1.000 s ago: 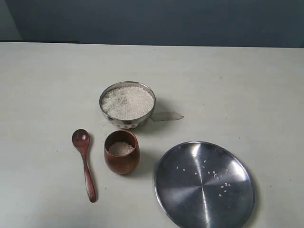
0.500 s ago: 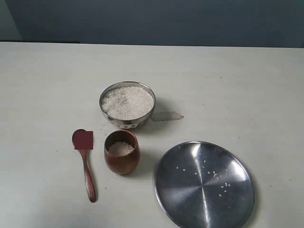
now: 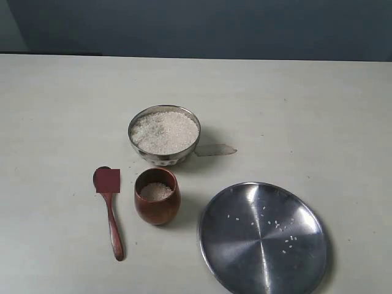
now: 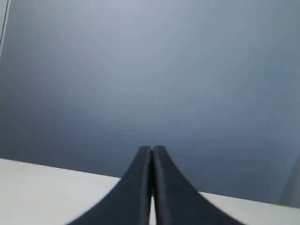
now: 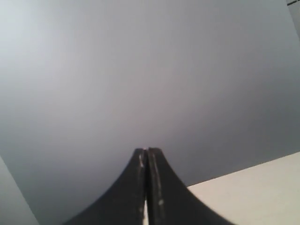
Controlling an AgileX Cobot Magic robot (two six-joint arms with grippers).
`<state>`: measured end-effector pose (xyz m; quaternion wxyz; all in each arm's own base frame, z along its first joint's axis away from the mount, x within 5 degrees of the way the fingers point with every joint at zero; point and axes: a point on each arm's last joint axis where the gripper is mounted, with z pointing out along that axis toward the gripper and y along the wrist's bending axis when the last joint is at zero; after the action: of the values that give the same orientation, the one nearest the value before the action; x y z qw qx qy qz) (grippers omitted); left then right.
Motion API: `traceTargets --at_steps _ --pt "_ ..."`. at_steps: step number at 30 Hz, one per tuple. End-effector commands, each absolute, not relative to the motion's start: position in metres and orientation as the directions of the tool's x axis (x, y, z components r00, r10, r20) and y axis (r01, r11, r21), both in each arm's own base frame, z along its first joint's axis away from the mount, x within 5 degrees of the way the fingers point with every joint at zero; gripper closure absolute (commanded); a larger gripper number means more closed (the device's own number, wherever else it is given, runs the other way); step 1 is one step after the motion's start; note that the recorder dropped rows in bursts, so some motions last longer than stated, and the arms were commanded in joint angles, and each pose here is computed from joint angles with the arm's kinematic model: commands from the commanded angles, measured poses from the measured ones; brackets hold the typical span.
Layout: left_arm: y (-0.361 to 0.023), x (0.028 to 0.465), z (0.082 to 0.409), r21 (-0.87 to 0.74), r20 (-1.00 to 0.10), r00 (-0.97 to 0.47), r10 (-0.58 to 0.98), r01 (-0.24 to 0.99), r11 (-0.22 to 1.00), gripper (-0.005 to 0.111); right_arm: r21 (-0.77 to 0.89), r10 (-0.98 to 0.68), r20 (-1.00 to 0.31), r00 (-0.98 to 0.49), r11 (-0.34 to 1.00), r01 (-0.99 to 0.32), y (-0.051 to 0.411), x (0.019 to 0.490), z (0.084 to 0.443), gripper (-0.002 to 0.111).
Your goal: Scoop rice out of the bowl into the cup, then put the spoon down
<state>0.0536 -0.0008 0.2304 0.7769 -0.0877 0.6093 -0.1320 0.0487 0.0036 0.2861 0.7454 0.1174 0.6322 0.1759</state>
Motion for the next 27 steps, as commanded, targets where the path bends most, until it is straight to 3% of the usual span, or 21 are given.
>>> traceTargets --at_steps 1,9,14,21,27 --pt "-0.002 0.049 0.246 -0.430 -0.887 0.134 -0.443 0.117 0.895 0.106 0.298 0.306 -0.951 0.037 0.944 -0.141 0.009 0.061 0.299 0.108" --pt "-0.009 0.036 0.272 -0.459 -0.885 -0.129 -0.447 0.080 0.885 0.106 0.217 0.142 -0.944 -0.299 0.947 -0.237 0.029 0.095 0.298 0.108" --pt "-0.022 0.050 0.276 -0.418 -0.849 -0.399 -0.346 0.109 0.902 0.106 0.177 0.033 -0.887 -0.460 0.946 -0.272 0.041 0.116 0.287 0.108" --pt "-0.041 0.092 0.282 -0.458 -0.738 -0.629 -0.243 0.204 0.865 0.106 0.159 -0.027 -0.830 -0.557 0.946 -0.284 0.047 0.132 0.278 0.108" --pt "-0.043 0.136 0.266 -0.435 -0.572 -0.805 -0.159 0.133 0.891 0.106 0.170 -0.031 -0.803 -0.595 0.945 -0.279 0.050 0.138 0.274 0.108"
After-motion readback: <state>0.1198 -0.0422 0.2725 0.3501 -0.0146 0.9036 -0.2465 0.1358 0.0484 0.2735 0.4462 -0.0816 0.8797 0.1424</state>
